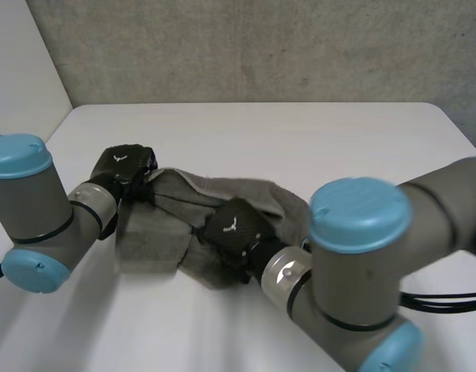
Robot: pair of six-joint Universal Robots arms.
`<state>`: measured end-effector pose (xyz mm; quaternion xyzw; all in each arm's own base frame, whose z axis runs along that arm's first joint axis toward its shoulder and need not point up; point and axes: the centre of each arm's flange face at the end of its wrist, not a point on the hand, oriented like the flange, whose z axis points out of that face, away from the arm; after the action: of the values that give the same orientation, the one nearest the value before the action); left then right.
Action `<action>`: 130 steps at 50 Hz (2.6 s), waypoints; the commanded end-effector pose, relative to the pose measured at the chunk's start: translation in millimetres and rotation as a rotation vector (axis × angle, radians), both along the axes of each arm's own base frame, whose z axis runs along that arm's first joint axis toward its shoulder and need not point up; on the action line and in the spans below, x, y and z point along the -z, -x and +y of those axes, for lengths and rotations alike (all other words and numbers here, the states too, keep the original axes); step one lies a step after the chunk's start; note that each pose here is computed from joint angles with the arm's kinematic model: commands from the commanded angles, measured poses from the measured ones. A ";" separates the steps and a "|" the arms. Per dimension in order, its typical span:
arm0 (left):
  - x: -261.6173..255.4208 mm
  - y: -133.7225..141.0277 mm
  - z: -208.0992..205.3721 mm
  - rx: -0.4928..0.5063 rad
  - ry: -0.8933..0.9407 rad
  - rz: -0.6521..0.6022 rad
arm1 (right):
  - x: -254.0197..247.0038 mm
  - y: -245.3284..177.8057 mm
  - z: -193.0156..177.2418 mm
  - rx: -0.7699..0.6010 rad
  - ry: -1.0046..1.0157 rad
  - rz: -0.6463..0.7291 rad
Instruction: Fold the towel.
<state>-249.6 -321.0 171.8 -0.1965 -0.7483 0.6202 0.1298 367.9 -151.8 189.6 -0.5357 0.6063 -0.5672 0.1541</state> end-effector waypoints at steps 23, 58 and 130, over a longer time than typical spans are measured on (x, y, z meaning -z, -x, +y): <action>-101.2 -14.4 26.8 0.090 0.165 0.050 | -146.1 144.2 -80.4 0.290 0.082 -0.127; -278.9 22.4 -50.8 0.147 0.713 0.307 | -249.3 88.6 -185.4 0.122 0.437 -0.600; 21.2 -8.2 21.7 0.287 -0.118 -0.100 | 45.3 174.7 -128.1 0.690 -0.264 -0.197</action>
<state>-244.2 -301.4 153.0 -0.3268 -0.7487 0.5439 0.1919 193.1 -279.1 152.9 -0.2096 0.7972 -0.5594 0.0872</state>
